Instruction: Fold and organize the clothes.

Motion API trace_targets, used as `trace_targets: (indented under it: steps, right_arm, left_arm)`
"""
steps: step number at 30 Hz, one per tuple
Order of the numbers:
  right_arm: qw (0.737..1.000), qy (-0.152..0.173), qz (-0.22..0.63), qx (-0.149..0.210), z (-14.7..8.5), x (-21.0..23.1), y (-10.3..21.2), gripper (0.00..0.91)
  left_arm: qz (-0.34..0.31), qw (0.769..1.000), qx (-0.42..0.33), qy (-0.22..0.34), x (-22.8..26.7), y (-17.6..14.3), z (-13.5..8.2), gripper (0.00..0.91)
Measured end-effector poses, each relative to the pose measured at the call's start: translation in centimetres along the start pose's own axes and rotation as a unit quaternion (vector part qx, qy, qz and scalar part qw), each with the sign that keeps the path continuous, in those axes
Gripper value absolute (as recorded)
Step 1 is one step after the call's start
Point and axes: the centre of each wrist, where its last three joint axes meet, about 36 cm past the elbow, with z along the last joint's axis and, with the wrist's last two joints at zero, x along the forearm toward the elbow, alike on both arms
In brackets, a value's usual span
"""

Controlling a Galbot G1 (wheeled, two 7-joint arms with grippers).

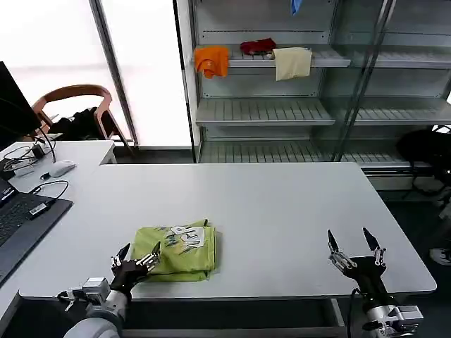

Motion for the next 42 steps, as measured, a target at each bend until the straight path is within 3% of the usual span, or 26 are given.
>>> trace_targets:
  steps: [13, 14, 15, 16, 29, 42]
  right_arm:
    - [1.000, -0.001, -0.002, 0.001, -0.1, 0.0, 0.0, 0.907]
    - [1.000, -0.002, -0.002, 0.000, -0.1, 0.0, 0.0, 0.907]
    - [1.000, -0.002, -0.002, 0.000, -0.1, 0.0, 0.1, 0.907]
    - [1.000, -0.002, -0.003, 0.000, -0.1, -0.1, 0.1, 0.907]
    - [1.000, -0.002, -0.001, 0.001, -0.1, -0.1, 0.0, 0.907]
    - [1.000, -0.005, -0.002, -0.001, -0.2, -0.1, 0.1, 0.907]
  left_arm:
    - [-0.012, 0.999, 0.047, 0.025, -1.7, 1.6, 0.7, 0.897]
    - [-0.012, 0.998, 0.049, 0.026, -1.7, 1.6, 0.8, 0.655]
    - [-0.011, 0.998, 0.051, 0.027, -1.8, 1.7, 0.9, 0.222]
    - [-0.011, 0.998, 0.053, 0.028, -1.8, 1.7, 1.0, 0.010]
    - [0.010, 0.997, 0.066, 0.023, -1.8, 0.8, 1.7, 0.000]
    - [0.019, 0.998, 0.058, -0.004, -1.5, 0.6, 0.9, 0.000]
